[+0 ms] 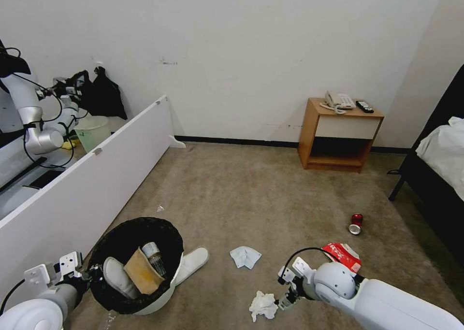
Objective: Pick up the trash bin, then pick up the garbage from the floor and place it into the trash bin.
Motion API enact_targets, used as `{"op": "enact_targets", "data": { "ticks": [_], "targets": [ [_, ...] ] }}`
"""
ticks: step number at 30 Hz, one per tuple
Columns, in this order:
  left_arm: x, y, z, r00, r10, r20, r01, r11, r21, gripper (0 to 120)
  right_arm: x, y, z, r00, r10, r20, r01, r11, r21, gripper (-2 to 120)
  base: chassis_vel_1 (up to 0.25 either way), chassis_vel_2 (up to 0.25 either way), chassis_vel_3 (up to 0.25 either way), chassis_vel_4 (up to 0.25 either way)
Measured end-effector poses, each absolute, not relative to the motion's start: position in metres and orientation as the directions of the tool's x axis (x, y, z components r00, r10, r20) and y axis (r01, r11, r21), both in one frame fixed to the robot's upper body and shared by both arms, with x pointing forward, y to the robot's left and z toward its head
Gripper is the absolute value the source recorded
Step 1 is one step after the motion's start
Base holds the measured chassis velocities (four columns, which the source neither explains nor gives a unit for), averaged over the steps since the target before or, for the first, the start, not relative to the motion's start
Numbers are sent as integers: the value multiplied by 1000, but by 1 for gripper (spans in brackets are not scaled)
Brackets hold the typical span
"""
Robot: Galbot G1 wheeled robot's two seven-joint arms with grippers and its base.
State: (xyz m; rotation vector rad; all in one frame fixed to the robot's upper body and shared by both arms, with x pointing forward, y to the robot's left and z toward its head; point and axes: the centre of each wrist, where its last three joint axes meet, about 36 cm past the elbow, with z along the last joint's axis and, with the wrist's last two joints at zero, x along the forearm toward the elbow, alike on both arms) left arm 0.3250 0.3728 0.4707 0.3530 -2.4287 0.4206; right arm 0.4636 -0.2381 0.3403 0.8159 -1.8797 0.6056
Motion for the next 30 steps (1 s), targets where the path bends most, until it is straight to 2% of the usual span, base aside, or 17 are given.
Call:
{"op": "enact_targets", "data": {
  "ticks": [16, 30],
  "targets": [
    [325, 372, 472, -762, -143, 632, -347, 914, -212, 1, 467, -229, 326, -300, -260, 918, -757, 651, -63, 100, 0, 0, 0, 0],
    [325, 372, 470, -760, -140, 635, -347, 913, -214, 1, 479, -219, 319, -307, -291, 906, -771, 634, -57, 100, 0, 0, 0, 0]
  ]
}}
